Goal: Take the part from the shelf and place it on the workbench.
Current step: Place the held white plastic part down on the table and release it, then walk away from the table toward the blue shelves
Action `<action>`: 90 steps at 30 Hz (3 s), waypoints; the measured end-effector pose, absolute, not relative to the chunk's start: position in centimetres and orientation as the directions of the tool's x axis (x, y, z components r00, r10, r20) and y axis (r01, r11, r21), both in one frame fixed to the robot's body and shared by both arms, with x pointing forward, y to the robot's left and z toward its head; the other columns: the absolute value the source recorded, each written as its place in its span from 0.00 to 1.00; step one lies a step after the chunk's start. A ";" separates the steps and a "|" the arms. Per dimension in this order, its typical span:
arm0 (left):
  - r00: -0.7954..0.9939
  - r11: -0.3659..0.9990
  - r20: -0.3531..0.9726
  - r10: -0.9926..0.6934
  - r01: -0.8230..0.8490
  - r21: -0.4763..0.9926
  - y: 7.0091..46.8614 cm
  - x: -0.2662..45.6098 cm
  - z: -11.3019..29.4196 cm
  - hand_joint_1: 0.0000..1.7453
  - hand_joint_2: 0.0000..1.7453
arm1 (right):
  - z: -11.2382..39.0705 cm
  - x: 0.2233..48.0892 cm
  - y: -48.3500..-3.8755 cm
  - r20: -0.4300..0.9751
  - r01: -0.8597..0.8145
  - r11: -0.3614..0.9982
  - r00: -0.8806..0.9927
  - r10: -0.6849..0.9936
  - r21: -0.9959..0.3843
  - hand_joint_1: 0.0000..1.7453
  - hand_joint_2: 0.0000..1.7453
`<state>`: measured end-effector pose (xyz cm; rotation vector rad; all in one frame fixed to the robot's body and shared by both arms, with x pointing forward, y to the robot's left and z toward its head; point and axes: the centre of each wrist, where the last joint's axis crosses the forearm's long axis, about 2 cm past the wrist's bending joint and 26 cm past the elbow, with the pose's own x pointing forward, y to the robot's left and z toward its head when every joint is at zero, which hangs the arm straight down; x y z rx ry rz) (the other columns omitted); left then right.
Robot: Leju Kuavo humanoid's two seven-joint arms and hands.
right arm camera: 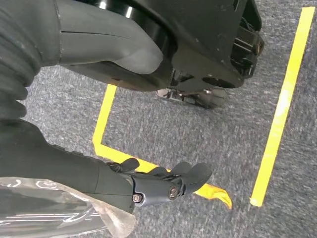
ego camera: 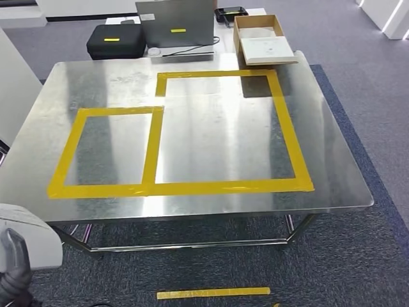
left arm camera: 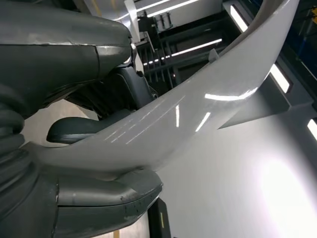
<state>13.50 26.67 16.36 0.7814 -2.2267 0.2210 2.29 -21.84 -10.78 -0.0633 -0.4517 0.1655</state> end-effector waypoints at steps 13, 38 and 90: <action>-0.223 0.453 0.429 -0.875 -0.689 0.566 35.3 12.5 15.9 1.00 1.00 | -10.8 2.2 -22.1 0.399 -0.177 0.980 0.895 0.199 -0.092 0.00 1.00; -0.251 -0.102 -0.194 -0.948 -0.339 0.935 39.5 28.7 16.2 1.00 1.00 | -10.9 3.7 -23.9 0.428 -0.294 0.951 0.851 0.305 -0.093 0.00 1.00; -0.660 0.522 0.020 -0.751 -0.575 0.630 27.2 20.9 17.5 0.00 0.00 | -10.8 3.5 -22.9 0.394 -0.279 0.954 0.869 0.300 -0.111 0.00 0.00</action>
